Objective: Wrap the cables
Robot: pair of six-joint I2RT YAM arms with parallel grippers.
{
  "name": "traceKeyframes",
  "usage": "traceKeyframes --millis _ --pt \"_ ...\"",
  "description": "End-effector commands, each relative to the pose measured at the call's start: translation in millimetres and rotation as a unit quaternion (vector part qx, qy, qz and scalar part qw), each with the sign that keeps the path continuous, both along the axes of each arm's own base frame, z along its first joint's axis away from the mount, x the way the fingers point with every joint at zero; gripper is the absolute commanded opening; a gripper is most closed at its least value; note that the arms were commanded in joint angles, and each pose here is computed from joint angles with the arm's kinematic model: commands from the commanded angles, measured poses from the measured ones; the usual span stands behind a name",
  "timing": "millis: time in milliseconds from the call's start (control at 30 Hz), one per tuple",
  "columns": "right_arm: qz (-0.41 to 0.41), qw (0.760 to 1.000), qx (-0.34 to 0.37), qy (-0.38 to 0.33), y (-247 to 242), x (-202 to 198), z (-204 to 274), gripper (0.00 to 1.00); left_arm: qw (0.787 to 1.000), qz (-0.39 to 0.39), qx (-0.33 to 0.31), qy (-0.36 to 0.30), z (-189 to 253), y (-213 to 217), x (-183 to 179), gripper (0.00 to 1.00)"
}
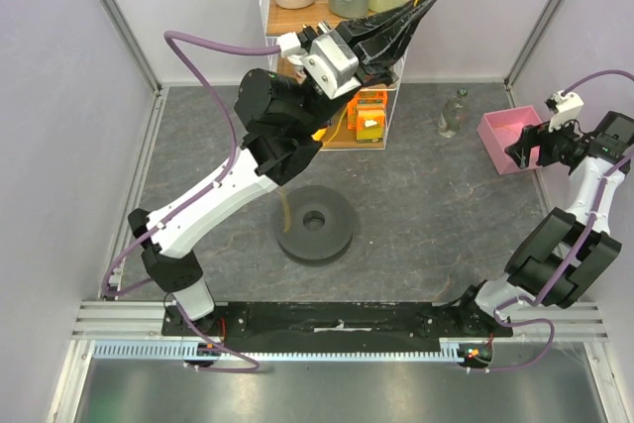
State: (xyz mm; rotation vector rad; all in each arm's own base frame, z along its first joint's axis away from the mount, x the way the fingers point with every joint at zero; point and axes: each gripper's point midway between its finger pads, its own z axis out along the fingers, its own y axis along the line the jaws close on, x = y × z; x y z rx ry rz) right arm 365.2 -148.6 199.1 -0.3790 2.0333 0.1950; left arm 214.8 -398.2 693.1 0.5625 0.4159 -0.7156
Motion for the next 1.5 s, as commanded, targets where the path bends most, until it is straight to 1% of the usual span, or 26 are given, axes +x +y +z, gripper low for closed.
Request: traceKeyframes --millis 0,67,100,133,267,300,400,467,533,600,700,733,767,833,900,967,1000,1067,1100,1167,1233,1333,1400,1467 --pt "0.019 0.999 0.004 -0.044 16 1 41 0.91 1.000 -0.021 0.005 0.022 0 19 -14 0.02" --pt "0.026 0.998 0.013 -0.053 24 -1 52 0.92 0.999 -0.003 -0.001 0.035 3 39 -16 0.02" --pt "0.032 0.998 0.018 -0.055 29 -3 59 0.92 0.999 0.007 0.012 0.048 -8 39 -10 0.02" --pt "0.038 0.997 0.023 -0.059 35 -4 67 0.92 0.999 0.013 0.016 0.049 -9 54 -16 0.02" --pt "0.063 0.994 0.051 -0.076 67 -10 94 0.92 0.996 0.021 0.066 0.058 -47 88 -32 0.02" --pt "0.070 0.993 0.057 -0.080 75 -12 101 0.92 0.993 0.028 0.090 0.069 -64 94 -32 0.02" --pt "0.089 0.989 0.068 -0.097 100 -19 120 0.92 0.988 0.053 0.117 0.091 -77 123 -34 0.02" --pt "0.096 0.987 0.074 -0.106 112 -22 129 0.92 0.983 0.074 0.143 0.086 -82 144 -35 0.02" --pt "0.105 0.985 0.077 -0.109 123 -26 135 0.92 0.976 0.123 0.166 0.072 -90 164 -33 0.02" --pt "0.110 0.985 0.082 -0.108 132 -29 138 0.92 0.957 0.205 0.191 0.071 -103 188 -18 0.02" --pt "0.120 0.984 0.088 -0.102 143 -33 136 0.93 0.920 0.340 0.182 0.072 -100 238 5 0.02" --pt "0.122 0.984 0.087 -0.100 145 -33 135 0.92 0.908 0.373 0.178 0.067 -96 253 9 0.02" --pt "0.125 0.983 0.086 -0.100 148 -34 135 0.93 0.898 0.397 0.179 0.059 -93 265 10 0.02" --pt "0.129 0.983 0.085 -0.097 152 -33 132 0.93 0.888 0.414 0.196 0.037 -95 274 5 0.02" --pt "0.132 0.983 0.088 -0.093 155 -32 130 0.93 0.881 0.408 0.236 0.037 -113 272 3 0.02" --pt "0.137 0.982 0.097 -0.085 161 -33 127 0.93 0.872 0.373 0.313 0.058 -158 257 6 0.02" --pt "0.136 0.982 0.106 -0.077 164 -33 124 0.93 0.858 0.341 0.377 0.074 -199 245 9 0.02" --pt "0.140 0.981 0.123 -0.061 172 -35 117 0.92 0.837 0.284 0.455 0.113 -267 230 6 0.02" --pt "0.142 0.980 0.130 -0.052 177 -36 112 0.92 0.824 0.259 0.486 0.132 -301 225 5 0.02" --pt "0.146 0.978 0.146 -0.036 186 -40 105 0.92 0.810 0.201 0.529 0.154 -354 214 -6 0.02" --pt "0.151 0.975 0.162 -0.017 198 -47 96 0.91 0.795 0.154 0.557 0.184 -397 207 -15 0.02" --pt "0.155 0.970 0.187 0.023 216 -56 75 0.90 0.769 0.084 0.596 0.215 -449 198 -31 0.03" --pt "0.162 0.966 0.197 0.048 230 -62 61 0.90 0.762 0.049 0.604 0.228 -467 194 -39 0.03" --pt "0.171 0.962 0.204 0.061 242 -67 54 0.89 0.762 0.016 0.603 0.236 -473 190 -46 0.02"
